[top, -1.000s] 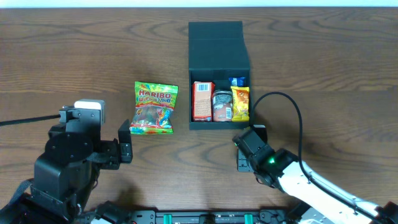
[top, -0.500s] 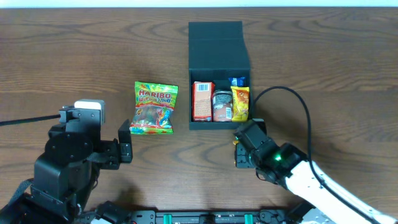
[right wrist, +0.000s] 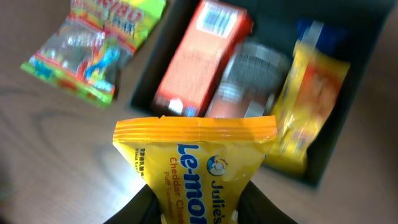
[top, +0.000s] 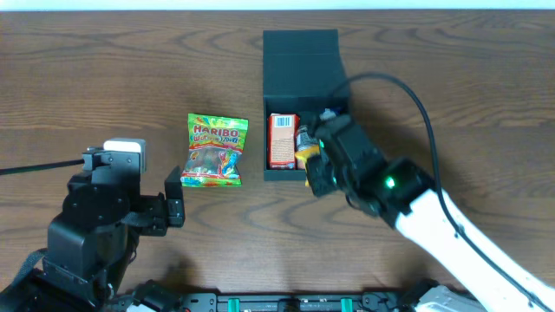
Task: Pack container
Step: 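Carry the Le-mond packet over the box and lower it inside, then move the right gripper to the Haribo bag and grasp it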
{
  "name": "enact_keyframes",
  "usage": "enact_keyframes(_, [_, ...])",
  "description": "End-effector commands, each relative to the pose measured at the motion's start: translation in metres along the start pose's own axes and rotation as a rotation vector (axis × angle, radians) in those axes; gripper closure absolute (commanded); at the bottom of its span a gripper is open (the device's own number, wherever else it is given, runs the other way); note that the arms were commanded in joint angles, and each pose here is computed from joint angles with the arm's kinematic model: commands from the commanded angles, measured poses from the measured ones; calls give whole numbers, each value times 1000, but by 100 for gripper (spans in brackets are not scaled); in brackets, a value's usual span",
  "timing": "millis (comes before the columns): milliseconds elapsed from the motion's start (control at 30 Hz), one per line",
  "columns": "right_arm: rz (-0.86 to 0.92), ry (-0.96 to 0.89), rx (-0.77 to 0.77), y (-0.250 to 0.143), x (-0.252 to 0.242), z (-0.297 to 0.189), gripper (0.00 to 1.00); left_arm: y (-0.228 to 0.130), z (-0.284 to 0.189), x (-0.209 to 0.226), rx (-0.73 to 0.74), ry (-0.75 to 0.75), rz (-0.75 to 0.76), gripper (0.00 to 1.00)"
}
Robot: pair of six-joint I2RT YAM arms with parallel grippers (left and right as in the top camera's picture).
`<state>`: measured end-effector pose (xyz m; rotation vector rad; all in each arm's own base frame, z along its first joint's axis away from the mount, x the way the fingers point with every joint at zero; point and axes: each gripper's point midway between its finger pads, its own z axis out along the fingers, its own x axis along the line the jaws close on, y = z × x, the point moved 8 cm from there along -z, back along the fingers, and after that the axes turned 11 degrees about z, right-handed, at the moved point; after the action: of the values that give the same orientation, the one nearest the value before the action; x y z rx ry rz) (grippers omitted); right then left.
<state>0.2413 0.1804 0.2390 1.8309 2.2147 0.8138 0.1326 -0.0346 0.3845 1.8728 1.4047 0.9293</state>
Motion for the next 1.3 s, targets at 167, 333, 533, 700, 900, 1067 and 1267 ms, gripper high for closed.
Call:
enact_keyframes(167, [-239, -104, -14, 71, -18, 22, 68, 2, -3, 4, -11, 23, 10, 5])
enact_keyframes(333, [-390, -131, 18, 92, -29, 47, 67, 2, -3, 4, -11, 23, 10, 5])
enact_keyframes(533, [-554, -138, 42, 99, -36, 92, 67, 2, -3, 4, -11, 23, 10, 4])
enact_keyframes(700, [-672, -161, 29, 106, -44, 106, 64, 2, -3, 4, -11, 23, 10, 5])
enact_keyframes(900, [-772, -187, 16, 111, -47, 111, 64, 2, -3, 4, -11, 23, 10, 5])
enact_keyframes(1067, [-707, -199, 23, 111, -55, 110, 64, 2, -3, 4, -11, 23, 10, 5])
enact_keyframes(1267, [-435, -185, -13, 111, -49, 107, 60, 2, -3, 4, -11, 23, 10, 5])
